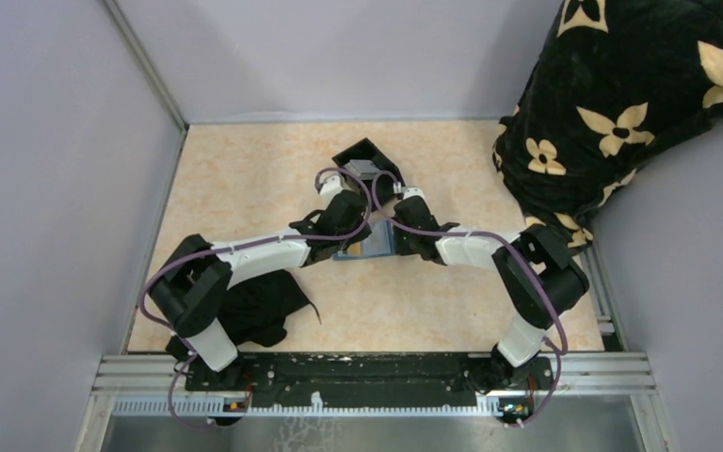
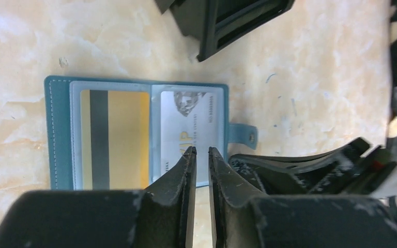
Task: Put the credit cards into the card holder
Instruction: Insert the credit card into the card holder.
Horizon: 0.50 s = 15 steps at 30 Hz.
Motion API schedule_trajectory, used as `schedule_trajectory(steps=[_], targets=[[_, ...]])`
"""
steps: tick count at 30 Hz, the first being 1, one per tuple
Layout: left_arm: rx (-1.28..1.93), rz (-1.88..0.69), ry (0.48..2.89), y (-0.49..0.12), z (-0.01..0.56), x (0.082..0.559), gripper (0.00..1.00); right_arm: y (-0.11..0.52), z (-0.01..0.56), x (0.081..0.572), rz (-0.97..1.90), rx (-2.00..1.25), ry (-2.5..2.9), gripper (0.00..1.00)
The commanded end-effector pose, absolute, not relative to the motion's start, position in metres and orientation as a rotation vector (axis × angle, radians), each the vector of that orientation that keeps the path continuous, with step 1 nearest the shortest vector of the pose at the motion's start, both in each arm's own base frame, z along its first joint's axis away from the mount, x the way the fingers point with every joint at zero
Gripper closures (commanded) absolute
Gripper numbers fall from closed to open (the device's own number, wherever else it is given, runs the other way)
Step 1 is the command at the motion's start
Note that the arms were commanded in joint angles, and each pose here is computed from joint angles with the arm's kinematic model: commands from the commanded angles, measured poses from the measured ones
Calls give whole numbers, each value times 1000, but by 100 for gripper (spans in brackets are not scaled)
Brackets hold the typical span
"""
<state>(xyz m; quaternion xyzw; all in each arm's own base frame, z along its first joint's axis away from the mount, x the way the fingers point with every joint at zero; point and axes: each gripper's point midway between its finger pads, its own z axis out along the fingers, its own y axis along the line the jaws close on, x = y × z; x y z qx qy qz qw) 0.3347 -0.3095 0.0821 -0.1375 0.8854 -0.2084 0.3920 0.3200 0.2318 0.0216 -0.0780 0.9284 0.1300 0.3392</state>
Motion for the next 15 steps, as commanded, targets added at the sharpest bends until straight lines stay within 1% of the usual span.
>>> schedule_trajectory(steps=[1, 7, 10, 13, 15], targets=[[-352, -554, 2169, -307, 111, 340, 79, 206, 1, 280, 215, -262, 2597, 100], [-392, -512, 2120, -290, 120, 340, 78, 210, 39, 293, 228, -274, 2511, 99], [-439, -480, 2097, -276, 118, 337, 76, 215, 59, 298, 261, -284, 2462, 93], [-489, -489, 2055, -267, 122, 337, 65, 220, 89, 306, 294, -288, 2386, 87], [-515, -501, 2017, -261, 130, 338, 51, 223, 116, 314, 316, -293, 2309, 82]])
